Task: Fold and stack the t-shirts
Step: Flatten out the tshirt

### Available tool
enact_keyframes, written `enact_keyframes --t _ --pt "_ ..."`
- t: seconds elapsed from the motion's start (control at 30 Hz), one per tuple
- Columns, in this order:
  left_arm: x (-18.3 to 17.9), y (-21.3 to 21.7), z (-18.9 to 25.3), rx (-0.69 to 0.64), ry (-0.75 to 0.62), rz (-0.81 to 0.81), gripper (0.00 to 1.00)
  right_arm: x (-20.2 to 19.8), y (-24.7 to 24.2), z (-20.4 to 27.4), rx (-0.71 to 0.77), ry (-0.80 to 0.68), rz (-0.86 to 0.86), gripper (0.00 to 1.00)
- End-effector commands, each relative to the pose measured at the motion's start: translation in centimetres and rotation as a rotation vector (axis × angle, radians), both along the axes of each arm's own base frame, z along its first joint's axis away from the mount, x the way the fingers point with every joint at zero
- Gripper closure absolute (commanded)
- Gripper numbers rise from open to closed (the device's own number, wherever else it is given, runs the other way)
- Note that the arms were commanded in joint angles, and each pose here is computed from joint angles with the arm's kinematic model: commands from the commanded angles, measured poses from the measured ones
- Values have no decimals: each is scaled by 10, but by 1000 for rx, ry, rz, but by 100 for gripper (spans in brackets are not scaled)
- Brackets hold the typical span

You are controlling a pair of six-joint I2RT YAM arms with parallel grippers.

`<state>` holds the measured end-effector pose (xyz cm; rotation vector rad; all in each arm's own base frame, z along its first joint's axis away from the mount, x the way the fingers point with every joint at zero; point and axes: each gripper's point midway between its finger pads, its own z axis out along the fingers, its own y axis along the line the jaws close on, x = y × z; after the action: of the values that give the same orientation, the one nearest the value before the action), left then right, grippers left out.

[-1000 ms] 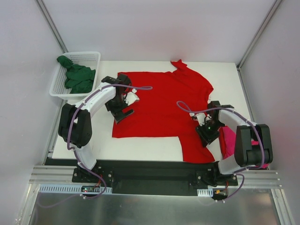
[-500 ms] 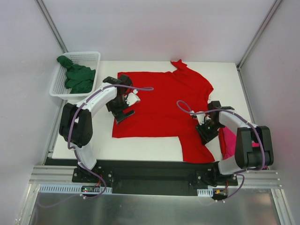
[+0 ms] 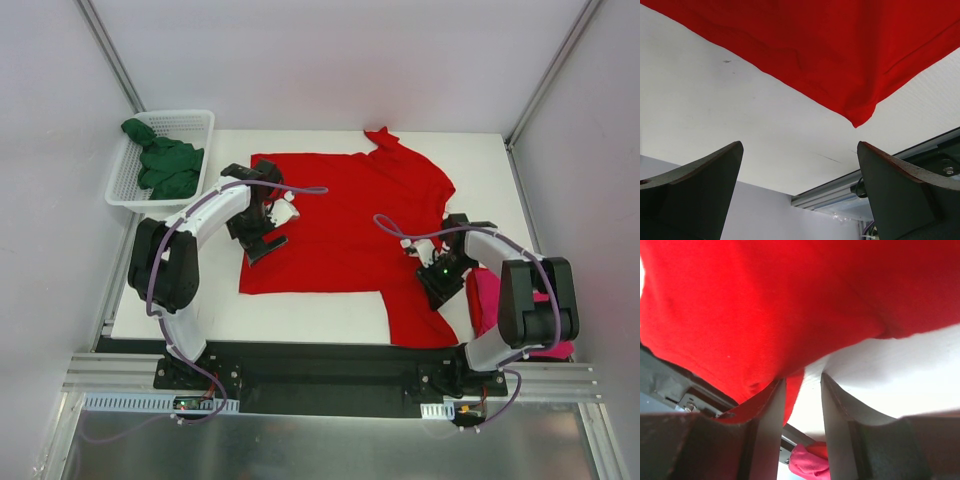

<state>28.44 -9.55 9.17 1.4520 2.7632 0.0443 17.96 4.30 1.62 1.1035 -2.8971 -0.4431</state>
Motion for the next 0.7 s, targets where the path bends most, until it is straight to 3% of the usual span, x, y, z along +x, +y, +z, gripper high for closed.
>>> enact_keyframes --t 0.0,0.3,0.37,0.4,0.47,0.5,0.67 --pt "-8 0 2 14 34 -7 1 -27 22 4 126 121 30 64" --pt "-5 -1 3 17 28 -10 1 -40 23 6 111 166 101 64" --pt "-4 -1 3 14 26 -8 1 -39 22 -1 83 149 108 70" --pt "-4 -2 3 13 28 -8 1 -39 19 -4 57 142 114 82" --pt "-5 -2 3 14 29 -10 1 -40 19 -5 54 150 113 88" --pt "-6 -2 3 13 28 -10 1 -40 19 -6 46 146 112 97" --pt "-7 -2 4 14 26 -11 1 -37 14 -5 19 126 115 99"
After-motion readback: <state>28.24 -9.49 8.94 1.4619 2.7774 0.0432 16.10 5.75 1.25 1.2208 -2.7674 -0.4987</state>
